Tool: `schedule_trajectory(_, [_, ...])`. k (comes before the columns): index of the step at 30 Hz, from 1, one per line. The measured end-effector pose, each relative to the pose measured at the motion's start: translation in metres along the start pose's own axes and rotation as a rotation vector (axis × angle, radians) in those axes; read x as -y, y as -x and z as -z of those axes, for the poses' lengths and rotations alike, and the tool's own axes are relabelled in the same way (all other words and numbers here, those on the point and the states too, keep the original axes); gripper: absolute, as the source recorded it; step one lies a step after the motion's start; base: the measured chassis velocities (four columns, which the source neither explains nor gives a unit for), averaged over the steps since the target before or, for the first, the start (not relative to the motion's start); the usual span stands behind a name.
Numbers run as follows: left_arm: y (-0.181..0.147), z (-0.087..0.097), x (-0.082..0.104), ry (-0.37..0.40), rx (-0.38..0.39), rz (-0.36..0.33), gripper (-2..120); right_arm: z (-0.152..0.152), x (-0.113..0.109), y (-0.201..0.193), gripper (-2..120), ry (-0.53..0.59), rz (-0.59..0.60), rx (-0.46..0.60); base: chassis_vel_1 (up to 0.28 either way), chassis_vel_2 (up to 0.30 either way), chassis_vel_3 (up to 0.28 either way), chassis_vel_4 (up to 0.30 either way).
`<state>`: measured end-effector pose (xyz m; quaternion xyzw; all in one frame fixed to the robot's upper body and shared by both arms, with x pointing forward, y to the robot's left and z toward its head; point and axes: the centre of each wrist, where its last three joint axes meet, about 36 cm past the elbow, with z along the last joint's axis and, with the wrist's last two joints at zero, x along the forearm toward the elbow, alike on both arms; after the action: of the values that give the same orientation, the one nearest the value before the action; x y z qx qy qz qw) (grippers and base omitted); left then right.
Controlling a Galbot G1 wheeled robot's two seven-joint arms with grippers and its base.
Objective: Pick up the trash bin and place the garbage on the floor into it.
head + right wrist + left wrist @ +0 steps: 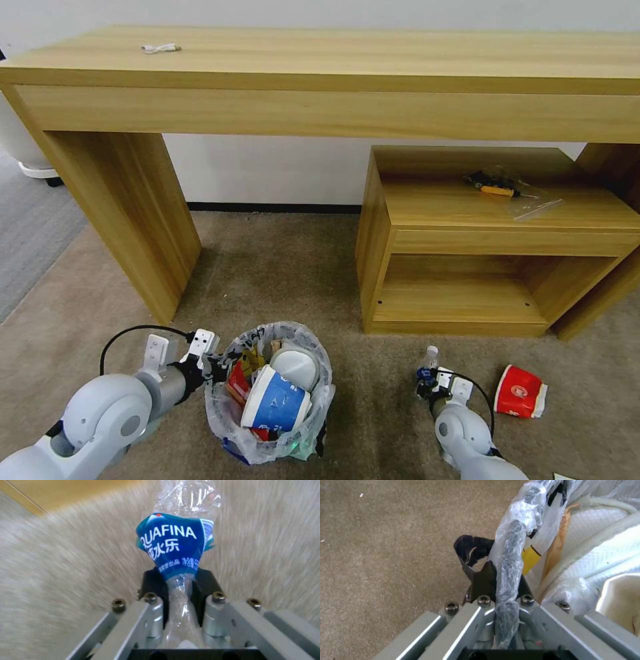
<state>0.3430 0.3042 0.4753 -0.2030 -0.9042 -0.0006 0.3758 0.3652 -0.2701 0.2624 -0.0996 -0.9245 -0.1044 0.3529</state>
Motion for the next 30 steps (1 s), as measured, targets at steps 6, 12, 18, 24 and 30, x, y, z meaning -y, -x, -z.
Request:
schedule_trajectory(6, [0.001,-0.002,0.001,0.001,0.000,-0.002,0,0.024,-0.019,-0.050,7,-0.098,0.099,0.139,0.000,0.000,0.000,0.000])
schedule_trajectory(12, [0.008,-0.003,-0.001,-0.001,-0.004,-0.004,0,0.039,-0.066,-0.129,6,-0.188,0.337,0.197,0.000,0.000,0.000,0.000])
schedule_trajectory(18, [0.015,0.005,-0.001,0.000,0.007,-0.027,0,0.074,-0.080,-0.168,6,-0.300,0.674,0.308,0.000,0.000,0.000,0.000])
schedule_trajectory(24, [0.020,0.019,0.001,-0.031,0.031,-0.074,0,0.126,-0.078,-0.165,6,-0.460,0.969,0.398,0.000,0.000,0.000,0.000])
schedule_trajectory(30, [0.029,0.037,0.007,-0.025,0.043,-0.137,0,0.143,-0.081,-0.165,6,-0.566,1.095,0.352,0.000,0.000,0.000,0.000])
